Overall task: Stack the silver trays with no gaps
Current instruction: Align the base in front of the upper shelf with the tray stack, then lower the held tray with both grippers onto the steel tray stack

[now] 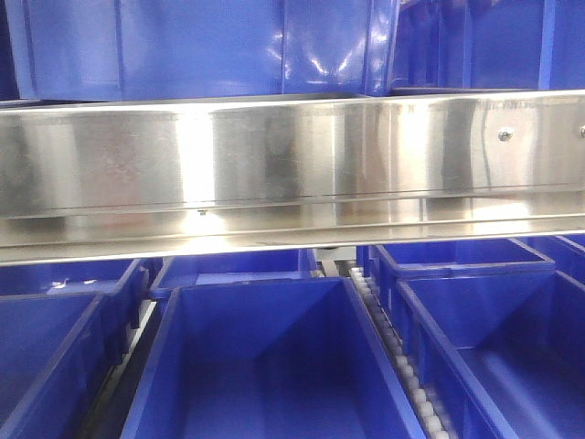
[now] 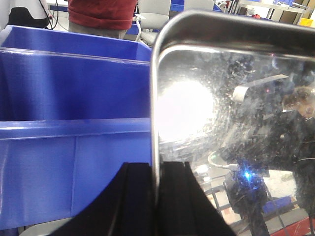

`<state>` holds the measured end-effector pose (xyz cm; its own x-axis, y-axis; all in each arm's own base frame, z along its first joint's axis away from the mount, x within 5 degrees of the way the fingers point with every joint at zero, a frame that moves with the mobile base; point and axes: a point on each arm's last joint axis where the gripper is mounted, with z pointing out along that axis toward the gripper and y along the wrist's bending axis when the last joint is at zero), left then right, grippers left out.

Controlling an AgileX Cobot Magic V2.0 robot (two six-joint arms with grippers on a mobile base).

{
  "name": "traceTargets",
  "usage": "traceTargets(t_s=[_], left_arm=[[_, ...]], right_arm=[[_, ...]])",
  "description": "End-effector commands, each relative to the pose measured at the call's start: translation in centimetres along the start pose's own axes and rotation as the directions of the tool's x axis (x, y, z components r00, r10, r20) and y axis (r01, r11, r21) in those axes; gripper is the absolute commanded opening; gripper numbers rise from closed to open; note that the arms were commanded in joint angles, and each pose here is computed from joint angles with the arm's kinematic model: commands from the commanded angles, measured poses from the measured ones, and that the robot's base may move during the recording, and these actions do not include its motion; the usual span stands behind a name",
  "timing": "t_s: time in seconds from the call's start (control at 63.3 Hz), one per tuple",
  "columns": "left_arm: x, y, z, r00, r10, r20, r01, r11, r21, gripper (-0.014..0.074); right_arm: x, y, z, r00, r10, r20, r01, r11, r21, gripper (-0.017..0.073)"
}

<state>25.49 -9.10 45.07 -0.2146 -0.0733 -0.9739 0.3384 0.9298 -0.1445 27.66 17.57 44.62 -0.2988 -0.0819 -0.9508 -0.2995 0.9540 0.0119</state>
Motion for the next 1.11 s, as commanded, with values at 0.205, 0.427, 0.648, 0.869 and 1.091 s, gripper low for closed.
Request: traceTargets(t_s=[0.205, 0.427, 0.648, 0.869, 1.091], left_arm=[[-0.7, -0.7, -0.4, 0.997, -0.054, 0.049, 0.052, 0.998, 0.042, -0.0016], [0.1, -0.6, -0.1, 0.999, -0.033, -0.016, 0.033, 0.999, 0.029, -0.0016], [2.8, 0.2, 3.1, 0.989, 0.043, -0.142, -0.045, 0.999, -0.013, -0.0016], [5.9, 1.0, 6.3, 0.954, 0.022, -0.301, -0.034, 0.999, -0.033, -0.0016], [7.6, 3.6, 6.7, 0.897, -0.128, -0.424, 0.068, 0.986, -0.155, -0.0016]], right_arm=[[-3.2, 3.3, -1.2, 0.932, 0.048, 0.36, 0.064, 0.953, -0.295, -0.0057], [-2.2, 2.9, -0.3, 0.963, 0.02, 0.268, 0.045, 0.971, -0.235, -0.0057], [1.0, 2.9, 3.4, 0.997, -0.036, 0.065, 0.044, 0.99, -0.134, -0.0057], [4.4, 3.3, 6.8, 0.991, -0.043, -0.124, 0.034, 0.997, -0.075, -0.0057], [5.9, 3.6, 7.4, 0.971, 0.039, -0.237, -0.056, 0.996, -0.064, -0.0057]])
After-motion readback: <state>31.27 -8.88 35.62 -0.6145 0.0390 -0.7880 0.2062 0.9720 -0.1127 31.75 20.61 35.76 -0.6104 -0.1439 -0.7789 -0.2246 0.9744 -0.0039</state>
